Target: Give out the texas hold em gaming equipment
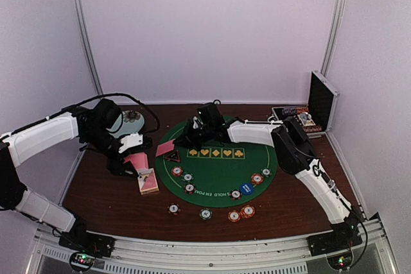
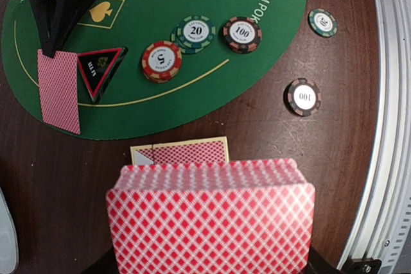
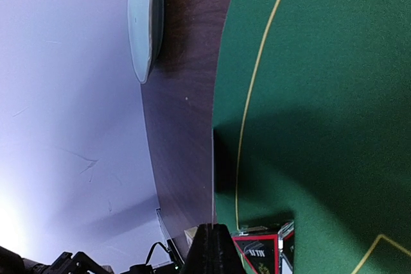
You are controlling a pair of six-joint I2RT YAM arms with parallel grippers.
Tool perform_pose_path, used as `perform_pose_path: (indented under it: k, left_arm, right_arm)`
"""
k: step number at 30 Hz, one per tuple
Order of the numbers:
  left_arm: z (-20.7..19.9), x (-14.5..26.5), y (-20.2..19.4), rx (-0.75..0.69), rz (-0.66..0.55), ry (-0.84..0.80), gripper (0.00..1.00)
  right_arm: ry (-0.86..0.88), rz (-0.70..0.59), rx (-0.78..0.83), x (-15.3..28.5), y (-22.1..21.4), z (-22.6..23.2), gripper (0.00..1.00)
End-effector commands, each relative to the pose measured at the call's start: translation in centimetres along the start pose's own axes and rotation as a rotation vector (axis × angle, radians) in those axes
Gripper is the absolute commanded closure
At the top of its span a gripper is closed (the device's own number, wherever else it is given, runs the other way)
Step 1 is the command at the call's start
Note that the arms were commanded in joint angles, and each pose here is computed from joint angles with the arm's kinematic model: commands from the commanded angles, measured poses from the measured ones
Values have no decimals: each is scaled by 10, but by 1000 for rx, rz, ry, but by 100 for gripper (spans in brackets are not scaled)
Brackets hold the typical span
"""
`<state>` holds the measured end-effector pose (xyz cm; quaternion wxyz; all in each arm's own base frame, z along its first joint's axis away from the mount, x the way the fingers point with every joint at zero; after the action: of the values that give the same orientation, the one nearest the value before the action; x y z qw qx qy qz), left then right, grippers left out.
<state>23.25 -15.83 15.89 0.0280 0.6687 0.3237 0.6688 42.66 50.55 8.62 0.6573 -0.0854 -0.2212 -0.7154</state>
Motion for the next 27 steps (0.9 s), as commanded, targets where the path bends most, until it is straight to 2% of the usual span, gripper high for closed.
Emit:
perform_pose_path:
  k: [1, 6, 10, 12, 14, 18, 23, 27]
  left_arm:
    - [-3, 5, 3, 10, -35, -10, 100]
    - [-4, 6, 4, 14, -39, -14, 100]
    - [-5, 7, 4, 14, -42, -17, 100]
    - [-5, 7, 4, 14, -44, -20, 100]
    - [-6, 7, 4, 14, -45, -24, 100]
    - [-6, 8, 8, 12, -53, -28, 100]
    - [-5, 9, 11, 10, -57, -28, 100]
    - [-2, 10, 16, 21, -66, -32, 100]
  right_arm:
    - [-83, -24, 45, -2, 8, -13, 100]
    - [-107, -44, 73, -4, 17, -17, 95]
    - [-138, -33, 85, -1, 16, -20, 79]
    - [-156, -38, 108, 5, 15, -17, 66]
    - [-175, -60, 141, 15, 17, -9, 55]
    - [-167, -101, 197, 37, 18, 15, 39]
    - [-87, -115, 244, 59, 0, 51, 23]
    - [3, -79, 265, 69, -37, 78, 16]
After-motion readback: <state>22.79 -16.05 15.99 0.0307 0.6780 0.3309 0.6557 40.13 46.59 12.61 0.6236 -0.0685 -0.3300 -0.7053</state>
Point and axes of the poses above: each gripper's point midway between its finger pads, its own x axis back along the fingers, its own z axis along the line the jaws close on, y = z × x, the point moved 3 cm from there along x, back along the fingers, and after that the axes turned 11 degrees about x, right-handed, at the moved point
